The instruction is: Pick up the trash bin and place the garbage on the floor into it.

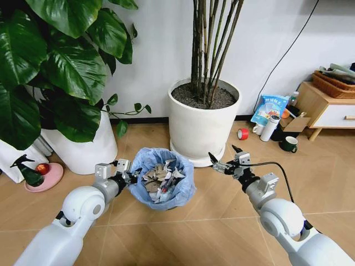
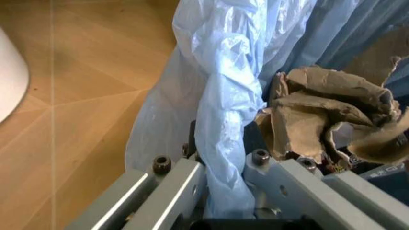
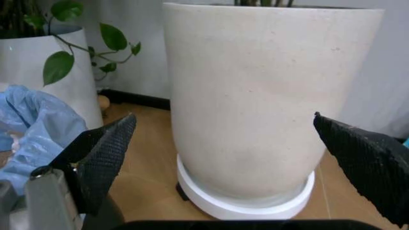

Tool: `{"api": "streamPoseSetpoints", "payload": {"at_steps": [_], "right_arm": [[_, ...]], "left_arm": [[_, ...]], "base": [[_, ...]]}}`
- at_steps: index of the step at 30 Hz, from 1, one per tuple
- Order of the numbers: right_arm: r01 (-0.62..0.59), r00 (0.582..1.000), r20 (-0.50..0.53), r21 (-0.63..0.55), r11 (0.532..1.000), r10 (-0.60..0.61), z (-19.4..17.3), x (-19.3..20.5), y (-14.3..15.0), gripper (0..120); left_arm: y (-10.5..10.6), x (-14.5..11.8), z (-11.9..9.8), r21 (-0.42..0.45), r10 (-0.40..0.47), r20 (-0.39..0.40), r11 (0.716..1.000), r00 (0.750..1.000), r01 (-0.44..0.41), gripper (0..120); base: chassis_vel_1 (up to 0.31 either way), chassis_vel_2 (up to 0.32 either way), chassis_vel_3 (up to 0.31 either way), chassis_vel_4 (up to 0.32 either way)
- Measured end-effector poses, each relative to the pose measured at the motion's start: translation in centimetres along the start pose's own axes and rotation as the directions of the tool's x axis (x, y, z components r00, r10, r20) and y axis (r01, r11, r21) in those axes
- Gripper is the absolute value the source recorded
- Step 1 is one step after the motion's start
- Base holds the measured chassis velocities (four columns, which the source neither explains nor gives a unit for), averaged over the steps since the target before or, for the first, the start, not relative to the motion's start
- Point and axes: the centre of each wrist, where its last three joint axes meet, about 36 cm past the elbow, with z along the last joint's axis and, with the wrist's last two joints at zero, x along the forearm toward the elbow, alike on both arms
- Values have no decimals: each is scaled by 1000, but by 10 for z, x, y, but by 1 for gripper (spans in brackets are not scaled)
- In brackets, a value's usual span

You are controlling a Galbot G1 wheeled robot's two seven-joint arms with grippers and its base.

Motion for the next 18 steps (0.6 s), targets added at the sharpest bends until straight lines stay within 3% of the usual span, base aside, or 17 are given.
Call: {"api": "streamPoseSetpoints", "payload": {"at_steps": [11, 18], "right_arm": [[-14, 1000, -12, -5, 1000, 14, 4, 6, -1, 100], [-99, 995, -28, -39, 994, 98, 10, 19, -16, 100]], "left_arm": [[-3, 3, 1, -3, 8, 0, 1000, 1000, -8, 0], [-5, 3, 4, -2, 10, 0, 1000, 1000, -10, 0]], "base": [[-111, -114, 113, 115], [-107, -98, 102, 113]]}}
